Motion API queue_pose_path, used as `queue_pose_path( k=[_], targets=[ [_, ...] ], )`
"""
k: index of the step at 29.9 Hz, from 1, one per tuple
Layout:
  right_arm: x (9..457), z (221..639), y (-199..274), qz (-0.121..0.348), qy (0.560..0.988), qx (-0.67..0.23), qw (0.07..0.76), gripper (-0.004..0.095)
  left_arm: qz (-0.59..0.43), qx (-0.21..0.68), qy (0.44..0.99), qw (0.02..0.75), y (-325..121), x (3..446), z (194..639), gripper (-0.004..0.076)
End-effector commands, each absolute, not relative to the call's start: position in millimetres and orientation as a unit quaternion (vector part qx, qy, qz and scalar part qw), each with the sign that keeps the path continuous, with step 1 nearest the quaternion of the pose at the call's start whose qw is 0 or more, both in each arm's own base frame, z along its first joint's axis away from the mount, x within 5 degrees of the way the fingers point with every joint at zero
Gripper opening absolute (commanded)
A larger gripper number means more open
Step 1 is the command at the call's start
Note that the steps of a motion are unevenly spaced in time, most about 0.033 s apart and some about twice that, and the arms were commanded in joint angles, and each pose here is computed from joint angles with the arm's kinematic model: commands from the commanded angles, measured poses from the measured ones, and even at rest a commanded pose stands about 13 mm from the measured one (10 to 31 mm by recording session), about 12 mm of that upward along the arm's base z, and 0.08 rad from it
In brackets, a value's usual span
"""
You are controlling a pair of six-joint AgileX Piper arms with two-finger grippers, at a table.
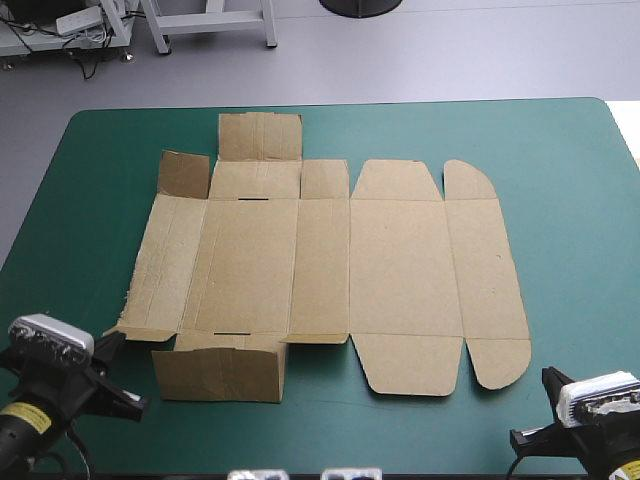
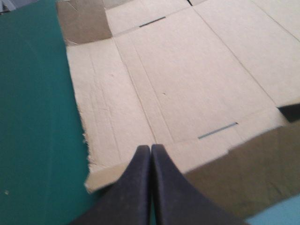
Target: Fold the box
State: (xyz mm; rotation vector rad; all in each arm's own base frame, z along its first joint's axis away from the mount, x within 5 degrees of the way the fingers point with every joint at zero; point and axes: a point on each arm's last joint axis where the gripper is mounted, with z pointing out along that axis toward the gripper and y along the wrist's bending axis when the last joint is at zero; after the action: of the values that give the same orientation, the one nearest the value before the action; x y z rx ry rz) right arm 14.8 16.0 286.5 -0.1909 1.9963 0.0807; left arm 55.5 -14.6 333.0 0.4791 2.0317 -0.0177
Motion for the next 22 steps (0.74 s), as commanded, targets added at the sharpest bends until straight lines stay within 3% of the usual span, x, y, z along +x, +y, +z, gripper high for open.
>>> queue_pose_path(
  k=[1,17,22],
  targets=[
    [18,300,15,0.033,0.814,-0.067,0.576,-0.0013,0.031,0.188,0.810,0.555,-14,82,367,-0.0010],
    [18,300,15,0.032,0.815,-0.066,0.575,-0.0013,0.190,0.127,0.865,0.446,-3,182,385,-0.0010],
    [18,299,14,0.028,0.815,-0.067,0.574,-0.0013,0.217,0.068,0.877,0.424,21,204,392,-0.0009]
  ],
)
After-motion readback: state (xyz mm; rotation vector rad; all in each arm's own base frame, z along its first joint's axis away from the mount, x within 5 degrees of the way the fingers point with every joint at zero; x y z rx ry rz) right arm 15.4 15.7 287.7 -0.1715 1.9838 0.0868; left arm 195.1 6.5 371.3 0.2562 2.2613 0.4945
